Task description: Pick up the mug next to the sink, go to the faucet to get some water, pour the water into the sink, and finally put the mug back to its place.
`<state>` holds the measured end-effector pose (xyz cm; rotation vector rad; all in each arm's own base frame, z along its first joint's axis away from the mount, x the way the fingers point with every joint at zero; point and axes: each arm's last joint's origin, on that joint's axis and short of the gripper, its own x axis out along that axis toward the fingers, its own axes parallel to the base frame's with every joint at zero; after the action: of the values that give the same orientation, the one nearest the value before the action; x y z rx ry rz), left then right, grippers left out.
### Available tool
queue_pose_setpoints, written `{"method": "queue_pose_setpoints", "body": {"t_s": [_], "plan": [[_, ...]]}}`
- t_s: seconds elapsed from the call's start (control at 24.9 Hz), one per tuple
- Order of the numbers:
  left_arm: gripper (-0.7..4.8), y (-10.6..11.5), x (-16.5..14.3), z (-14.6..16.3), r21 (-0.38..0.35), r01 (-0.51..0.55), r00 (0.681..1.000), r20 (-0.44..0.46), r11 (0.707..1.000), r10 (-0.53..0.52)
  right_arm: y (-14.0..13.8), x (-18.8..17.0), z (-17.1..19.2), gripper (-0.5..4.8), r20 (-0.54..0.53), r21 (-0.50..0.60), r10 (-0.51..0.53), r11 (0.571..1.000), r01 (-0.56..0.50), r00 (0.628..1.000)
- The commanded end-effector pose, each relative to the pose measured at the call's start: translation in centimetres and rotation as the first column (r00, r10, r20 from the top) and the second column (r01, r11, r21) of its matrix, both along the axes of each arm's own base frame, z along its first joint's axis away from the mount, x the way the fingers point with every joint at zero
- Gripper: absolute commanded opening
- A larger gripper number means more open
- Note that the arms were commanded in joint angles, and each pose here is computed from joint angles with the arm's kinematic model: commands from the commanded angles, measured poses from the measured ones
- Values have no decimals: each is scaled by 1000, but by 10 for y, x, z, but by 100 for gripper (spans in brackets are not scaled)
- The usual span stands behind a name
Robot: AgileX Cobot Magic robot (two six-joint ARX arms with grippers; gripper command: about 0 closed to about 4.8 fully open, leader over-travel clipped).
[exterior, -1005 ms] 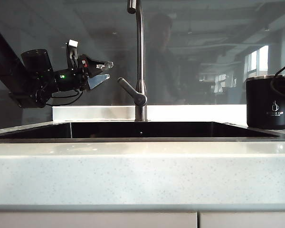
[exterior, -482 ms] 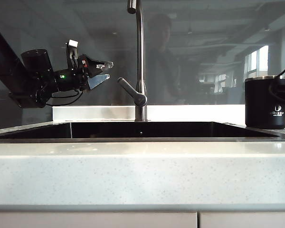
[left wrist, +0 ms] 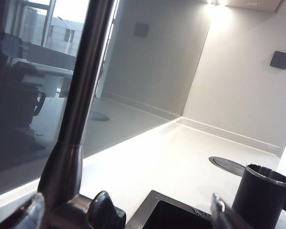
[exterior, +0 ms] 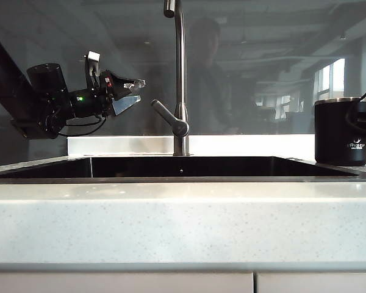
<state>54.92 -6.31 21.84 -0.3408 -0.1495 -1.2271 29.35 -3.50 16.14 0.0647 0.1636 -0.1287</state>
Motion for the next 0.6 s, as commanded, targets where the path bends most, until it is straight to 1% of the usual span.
{"method": "queue_pose_setpoints", "body": {"t_s": [0.04, 0.2, 0.24, 0.32, 0.4, 0.44, 0.48, 0.52, 0.56, 0.6], "plan": [[479, -1, -1, 5, 0, 5, 1000, 22, 1000, -5, 1, -5, 7, 182, 9, -1, 1, 1000, -1, 1000], [479, -1, -1, 5, 1, 13, 1000, 15, 1000, -13, 2, -23, 14, 181, 35, -7, -22, 1000, 22, 999], [479, -1, -2, 5, 2, 30, 1000, -5, 1000, -30, 3, -28, 15, 181, 38, -7, -21, 1000, 22, 999], [479, -1, -2, 5, -16, 73, 994, -84, 997, -74, 4, -38, 18, 178, 46, 18, -23, 1000, 22, 999], [479, -2, -3, 4, -41, 143, 967, -209, 989, -148, 5, -46, 22, 159, 51, 44, -24, 999, 21, 998], [479, -2, -4, 4, -56, 179, 942, -279, 982, -188, 6, -51, 26, 130, 55, 54, -20, 998, 18, 998], [479, -1, -5, 4, -69, 205, 920, -326, 976, -216, 7, -55, 29, 103, 55, 61, -15, 998, 12, 998], [479, -2, -8, 5, -74, 261, 883, -384, 962, -269, 9, -63, 38, 45, 63, 72, 21, 997, -25, 998], [479, -2, -9, 7, -70, 283, 874, -391, 957, -287, 10, -67, 42, 26, 69, 73, 36, 996, -41, 997], [479, -5, -15, 11, -54, 329, 866, -381, 943, -325, 12, -74, 50, 2, 80, 73, 50, 996, -56, 995]]}}
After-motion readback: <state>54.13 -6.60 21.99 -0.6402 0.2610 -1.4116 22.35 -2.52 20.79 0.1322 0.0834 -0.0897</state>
